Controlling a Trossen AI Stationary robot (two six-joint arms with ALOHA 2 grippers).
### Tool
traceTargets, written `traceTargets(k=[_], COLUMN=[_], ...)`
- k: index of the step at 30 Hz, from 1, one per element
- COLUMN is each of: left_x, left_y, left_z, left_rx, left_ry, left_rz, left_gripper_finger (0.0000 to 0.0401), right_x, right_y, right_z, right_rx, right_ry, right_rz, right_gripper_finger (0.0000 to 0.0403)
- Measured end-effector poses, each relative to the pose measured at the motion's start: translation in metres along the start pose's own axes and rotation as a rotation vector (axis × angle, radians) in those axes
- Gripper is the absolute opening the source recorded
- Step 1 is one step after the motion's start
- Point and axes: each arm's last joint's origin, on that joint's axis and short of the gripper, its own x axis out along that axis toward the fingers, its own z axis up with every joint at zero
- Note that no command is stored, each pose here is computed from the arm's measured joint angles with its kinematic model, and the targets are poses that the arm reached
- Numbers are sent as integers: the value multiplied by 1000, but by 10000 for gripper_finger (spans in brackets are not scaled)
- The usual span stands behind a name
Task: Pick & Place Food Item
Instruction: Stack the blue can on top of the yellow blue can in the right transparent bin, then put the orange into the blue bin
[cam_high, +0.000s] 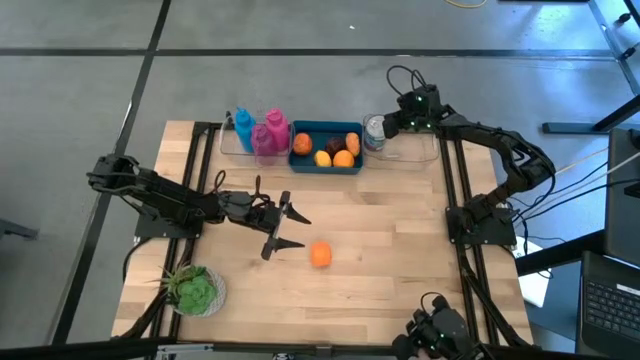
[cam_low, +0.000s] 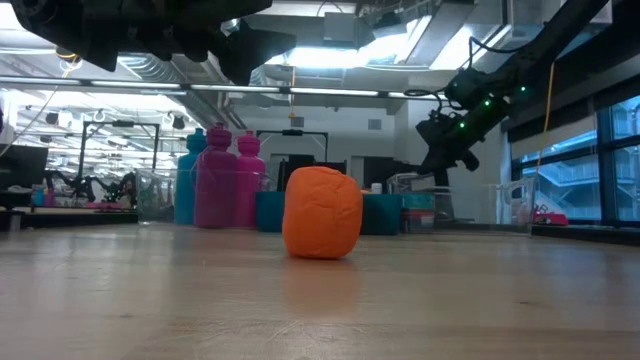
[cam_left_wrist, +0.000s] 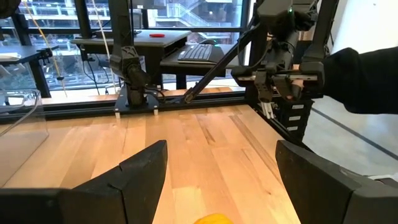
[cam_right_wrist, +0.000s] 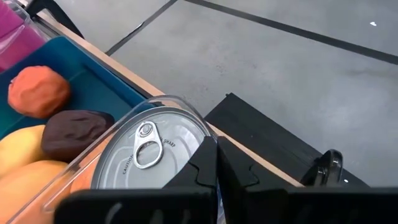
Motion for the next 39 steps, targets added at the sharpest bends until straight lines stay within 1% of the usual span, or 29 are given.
traceTargets(k=[4, 8, 18, 22, 29, 32, 35, 39], left_x=[0, 0, 0, 0, 0, 0, 0, 0], left_y=[0, 0, 0, 0, 0, 0, 0, 0], left_z=[0, 0, 0, 0, 0, 0, 0, 0], left_rx=[0, 0, 0, -1, -1, -1, -2, -2], left_ry=[0, 0, 0, 0, 0, 0, 0, 0], left_rz=[0, 0, 0, 0, 0, 1, 1, 9], left_gripper_finger=[292, 292, 292, 292, 292, 292, 292, 292], right_x=[0, 0, 0, 0, -2, -4, -7, -10], right_y=[0, -1, 0, 0, 0, 1, 2, 2], right_z=[0, 0, 0, 0, 1, 2, 4, 6], right_rx=[14, 21, 22, 21, 24, 44, 41, 39], right_ry=[0, -2, 2, 3, -5, -12, -24, -35], right_rz=[-4, -22, -15, -15, -14, -14, -13, -12], right_gripper_finger=[5, 27, 72, 99, 167, 189, 203, 208])
